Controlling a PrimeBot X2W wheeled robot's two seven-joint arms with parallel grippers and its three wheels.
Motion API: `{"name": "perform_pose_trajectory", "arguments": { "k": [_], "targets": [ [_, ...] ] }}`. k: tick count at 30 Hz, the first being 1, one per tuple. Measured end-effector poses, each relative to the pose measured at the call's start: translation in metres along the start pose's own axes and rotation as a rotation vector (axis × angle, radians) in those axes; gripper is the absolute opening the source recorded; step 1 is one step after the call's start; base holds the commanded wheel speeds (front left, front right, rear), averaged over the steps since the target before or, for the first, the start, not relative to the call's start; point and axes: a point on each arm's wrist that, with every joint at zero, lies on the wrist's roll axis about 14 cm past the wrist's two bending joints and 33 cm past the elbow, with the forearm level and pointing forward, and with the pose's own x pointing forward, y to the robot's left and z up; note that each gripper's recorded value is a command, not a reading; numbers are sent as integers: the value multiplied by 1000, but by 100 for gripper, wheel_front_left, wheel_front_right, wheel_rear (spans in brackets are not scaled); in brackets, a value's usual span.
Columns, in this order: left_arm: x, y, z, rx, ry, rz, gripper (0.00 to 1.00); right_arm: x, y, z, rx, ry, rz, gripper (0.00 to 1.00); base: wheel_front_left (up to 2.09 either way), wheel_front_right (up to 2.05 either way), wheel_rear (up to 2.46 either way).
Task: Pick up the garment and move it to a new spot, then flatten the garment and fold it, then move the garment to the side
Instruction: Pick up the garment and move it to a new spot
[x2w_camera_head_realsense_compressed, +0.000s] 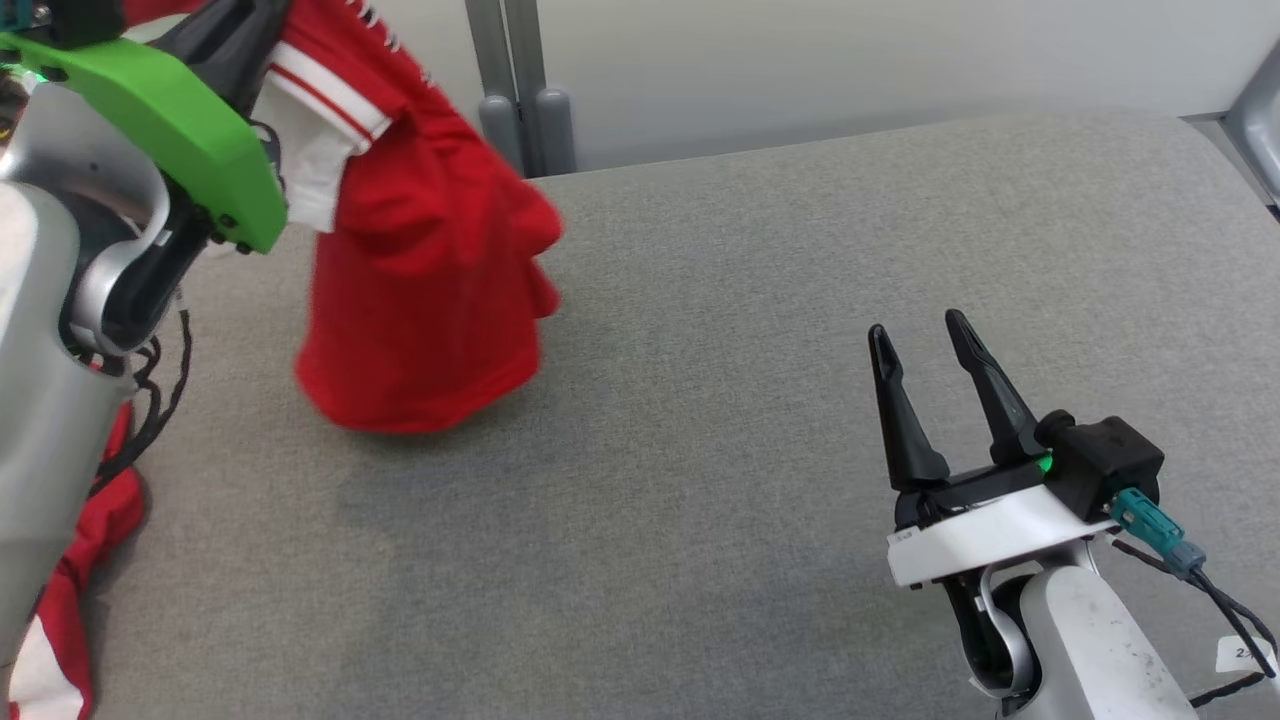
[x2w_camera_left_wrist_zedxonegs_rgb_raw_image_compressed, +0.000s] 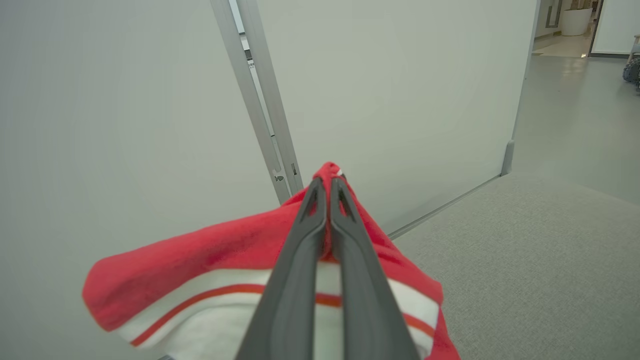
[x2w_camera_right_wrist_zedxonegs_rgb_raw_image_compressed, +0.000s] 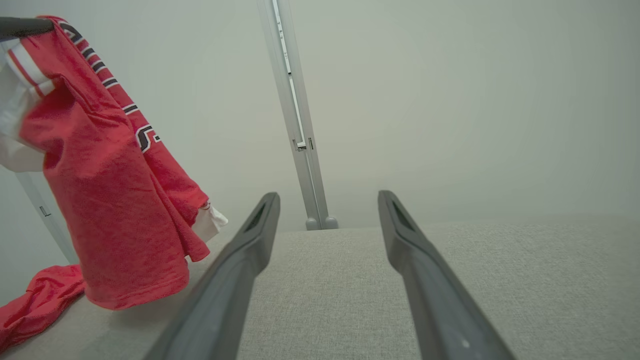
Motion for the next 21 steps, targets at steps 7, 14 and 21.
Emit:
{"name": "perform_pose_trajectory", "arguments": {
  "k": [7, 14, 21],
  "targets": [
    [9, -44, 0, -177, -100, -71, 0, -14, -27, 14, -21, -30, -87, 100, 0, 0, 0],
    [-23, -55, -145, -440, 155, 55, 0, -22, -45, 20, -41, -40, -141, 100, 0, 0, 0],
    [-70, -62, -242, -500, 334, 178, 0, -20, -42, 17, -46, -33, -132, 100, 0, 0, 0]
  ]
}}
